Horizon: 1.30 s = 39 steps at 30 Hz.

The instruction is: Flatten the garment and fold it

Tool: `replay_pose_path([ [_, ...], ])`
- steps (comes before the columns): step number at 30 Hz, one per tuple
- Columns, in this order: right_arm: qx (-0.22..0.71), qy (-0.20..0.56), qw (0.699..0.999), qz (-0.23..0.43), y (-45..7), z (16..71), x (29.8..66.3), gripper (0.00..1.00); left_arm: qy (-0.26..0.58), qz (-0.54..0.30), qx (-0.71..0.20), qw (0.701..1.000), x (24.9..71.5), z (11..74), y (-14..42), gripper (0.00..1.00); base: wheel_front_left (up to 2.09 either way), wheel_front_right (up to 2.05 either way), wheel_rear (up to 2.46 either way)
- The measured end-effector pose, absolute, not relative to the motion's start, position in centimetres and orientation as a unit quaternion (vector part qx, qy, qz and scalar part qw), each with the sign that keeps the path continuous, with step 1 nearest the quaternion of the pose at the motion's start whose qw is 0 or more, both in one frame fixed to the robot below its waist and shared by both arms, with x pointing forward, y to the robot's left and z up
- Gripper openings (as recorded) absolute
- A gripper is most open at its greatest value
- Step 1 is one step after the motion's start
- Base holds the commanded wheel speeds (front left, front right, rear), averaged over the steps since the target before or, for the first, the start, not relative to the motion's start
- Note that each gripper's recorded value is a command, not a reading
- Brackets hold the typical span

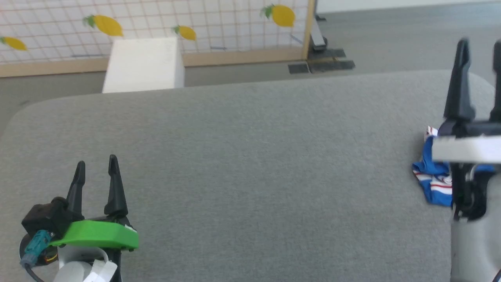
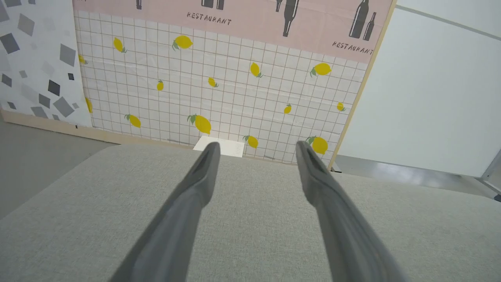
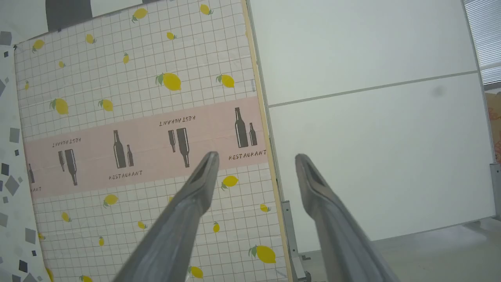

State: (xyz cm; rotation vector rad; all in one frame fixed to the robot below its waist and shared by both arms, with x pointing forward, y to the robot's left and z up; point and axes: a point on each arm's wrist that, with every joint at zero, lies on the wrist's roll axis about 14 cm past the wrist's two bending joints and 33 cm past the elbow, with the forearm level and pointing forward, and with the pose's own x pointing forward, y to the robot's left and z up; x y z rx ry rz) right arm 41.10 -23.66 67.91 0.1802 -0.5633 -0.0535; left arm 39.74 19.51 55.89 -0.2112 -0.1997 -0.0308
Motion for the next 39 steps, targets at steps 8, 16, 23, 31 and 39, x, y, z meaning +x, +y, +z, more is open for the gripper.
replay_pose_path([
  [8, 0.116, -0.219, 0.969, 0.005, -20.7, 62.9, 39.5, 1.0, -0.109, 0.015, -0.108, 0.988, 37.4, 56.3, 21.4, 1.0, 0.0, 0.0, 0.0],
  [16, 0.123, -0.132, 0.983, 0.022, -18.8, 56.9, 38.5, 1.0, -0.103, 0.025, -0.108, 0.988, 36.6, 55.8, 21.8, 1.0, 0.0, 0.0, 0.0],
  [23, 0.107, -0.104, 0.988, 0.026, -18.3, 55.1, 38.3, 1.0, -0.076, 0.011, -0.088, 0.993, 36.8, 54.4, 21.2, 1.0, 0.0, 0.0, 0.0],
  [31, 0.097, -0.087, 0.991, 0.026, -18.3, 54.1, 38.5, 1.0, -0.037, 0.002, -0.062, 0.997, 36.9, 52.7, 21.1, 1.0, 0.0, 0.0, 0.0],
  [39, 0.086, -0.061, 0.994, 0.029, -18.1, 53.1, 38.6, 1.0, -0.017, -0.001, -0.054, 0.998, 37.0, 51.9, 21.1, 1.0, 0.0, 0.0, 0.0],
])
